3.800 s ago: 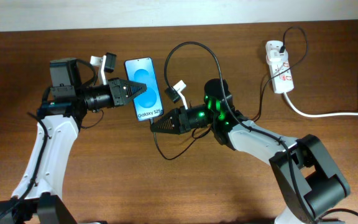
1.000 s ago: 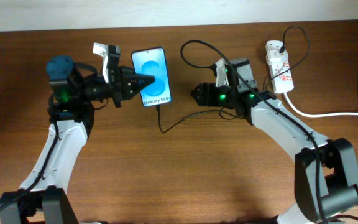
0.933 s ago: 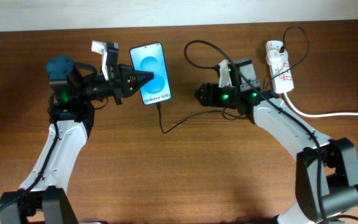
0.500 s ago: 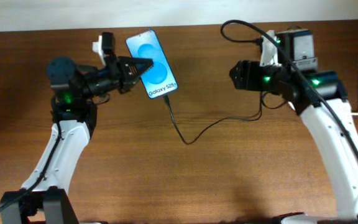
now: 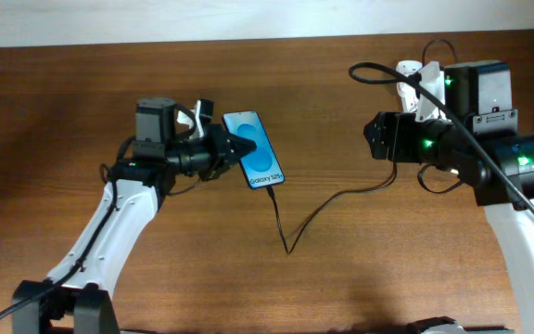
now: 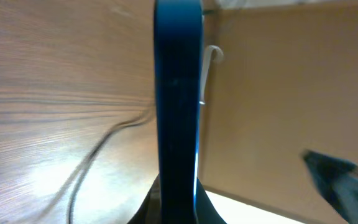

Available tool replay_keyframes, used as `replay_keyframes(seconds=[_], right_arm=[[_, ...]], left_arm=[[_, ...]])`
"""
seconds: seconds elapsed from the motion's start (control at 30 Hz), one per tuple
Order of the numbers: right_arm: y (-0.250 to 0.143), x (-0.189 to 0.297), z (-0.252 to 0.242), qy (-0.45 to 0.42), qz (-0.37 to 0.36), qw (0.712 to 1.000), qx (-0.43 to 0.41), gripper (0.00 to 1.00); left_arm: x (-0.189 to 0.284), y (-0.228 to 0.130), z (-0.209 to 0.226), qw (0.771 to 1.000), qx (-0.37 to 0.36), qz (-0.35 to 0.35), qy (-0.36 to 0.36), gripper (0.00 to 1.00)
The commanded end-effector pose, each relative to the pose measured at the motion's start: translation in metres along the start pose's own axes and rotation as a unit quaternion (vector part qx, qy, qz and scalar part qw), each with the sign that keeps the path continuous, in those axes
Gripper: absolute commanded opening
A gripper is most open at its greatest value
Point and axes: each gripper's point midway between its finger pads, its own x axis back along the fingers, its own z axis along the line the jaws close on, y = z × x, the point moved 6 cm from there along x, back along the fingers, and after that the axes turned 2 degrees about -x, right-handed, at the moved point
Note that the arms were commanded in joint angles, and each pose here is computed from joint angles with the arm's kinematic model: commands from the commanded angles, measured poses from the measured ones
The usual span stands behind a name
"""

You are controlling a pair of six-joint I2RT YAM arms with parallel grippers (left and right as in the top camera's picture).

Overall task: Plug charger to phone and switch on socket
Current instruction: 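Lower the phone with the left gripper toward the table surface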

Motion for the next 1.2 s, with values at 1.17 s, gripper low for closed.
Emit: replay_keyframes(seconds=[1.17], right_arm=[[-0.010,-0.038,-0.013,-0.030,0.089,0.996,0.000,0.80]], left_arm=[[-0.073,0.039,0.115,0.973,-0.124,0.084,0.177,0.06]])
